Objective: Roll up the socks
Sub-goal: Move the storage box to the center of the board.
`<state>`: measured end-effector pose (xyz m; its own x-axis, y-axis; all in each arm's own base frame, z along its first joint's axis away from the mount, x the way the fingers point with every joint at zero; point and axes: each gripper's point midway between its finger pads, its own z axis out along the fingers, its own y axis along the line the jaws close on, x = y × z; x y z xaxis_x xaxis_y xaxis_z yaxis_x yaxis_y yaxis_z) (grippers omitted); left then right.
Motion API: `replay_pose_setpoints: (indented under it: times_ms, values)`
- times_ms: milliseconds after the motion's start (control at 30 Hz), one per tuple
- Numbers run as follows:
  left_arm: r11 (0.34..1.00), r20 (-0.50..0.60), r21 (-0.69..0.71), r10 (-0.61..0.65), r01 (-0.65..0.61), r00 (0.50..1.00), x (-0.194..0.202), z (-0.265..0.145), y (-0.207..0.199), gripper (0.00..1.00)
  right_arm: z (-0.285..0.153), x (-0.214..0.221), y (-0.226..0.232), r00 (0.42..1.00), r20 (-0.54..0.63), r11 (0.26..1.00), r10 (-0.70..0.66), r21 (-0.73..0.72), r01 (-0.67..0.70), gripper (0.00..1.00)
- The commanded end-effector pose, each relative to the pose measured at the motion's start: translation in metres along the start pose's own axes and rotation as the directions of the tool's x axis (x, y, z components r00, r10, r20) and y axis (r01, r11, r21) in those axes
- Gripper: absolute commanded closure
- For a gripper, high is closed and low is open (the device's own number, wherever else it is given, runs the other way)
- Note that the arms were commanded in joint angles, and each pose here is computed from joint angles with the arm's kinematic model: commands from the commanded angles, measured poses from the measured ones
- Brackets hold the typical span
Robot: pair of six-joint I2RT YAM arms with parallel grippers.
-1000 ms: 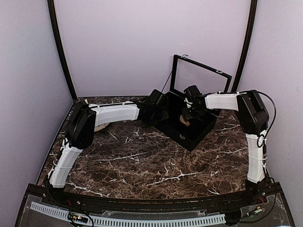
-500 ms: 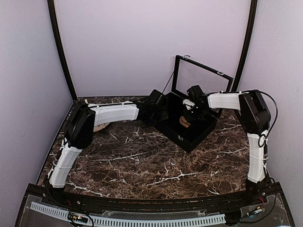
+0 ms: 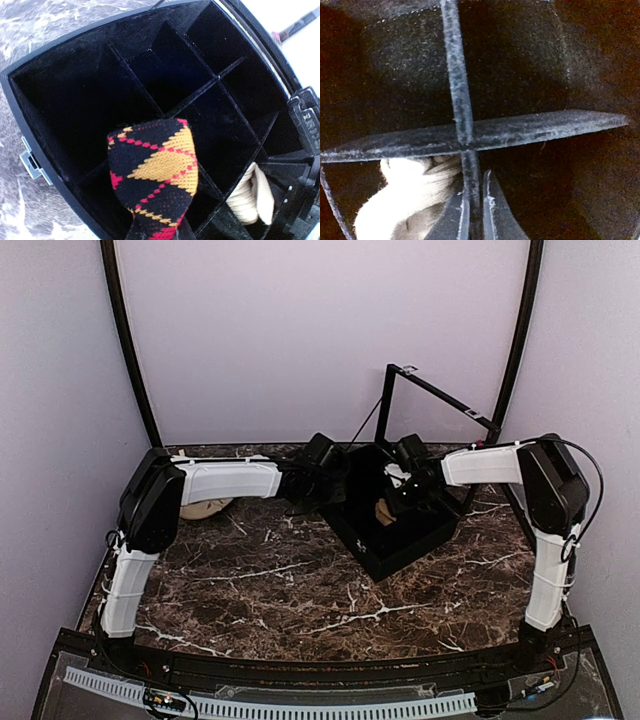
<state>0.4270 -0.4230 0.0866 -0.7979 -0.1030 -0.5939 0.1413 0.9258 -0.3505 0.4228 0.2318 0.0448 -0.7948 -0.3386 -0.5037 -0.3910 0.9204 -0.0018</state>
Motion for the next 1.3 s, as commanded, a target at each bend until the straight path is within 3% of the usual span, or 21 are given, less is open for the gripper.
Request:
replay_pose_setpoints:
  times_ms: [0,233,633,1267]
  values:
    - [0.950,-0.392,-0.124,0.218,-0.286,0.894,0.106,0.001,0.068,1.00,-0.003,0.051,0.008,0.989,-0.139,0.998,0.060,0.040,-0.055,1.00]
    - [0.916,-0.454,-0.094,0.309,-0.390,0.836,0.111,-0.005,0.078,1.00,-0.016,0.052,0.023,0.991,-0.122,0.998,0.058,0.034,-0.054,1.00]
    - [0.943,-0.568,0.017,0.282,-0.332,0.773,0.114,0.000,0.080,1.00,-0.032,0.052,0.049,0.994,-0.101,0.999,0.033,0.014,-0.032,1.00]
    - [0.905,-0.729,-0.037,0.266,-0.424,0.631,0.133,-0.015,0.138,1.00,-0.046,0.067,0.069,0.995,-0.094,1.000,-0.016,-0.011,0.015,1.00]
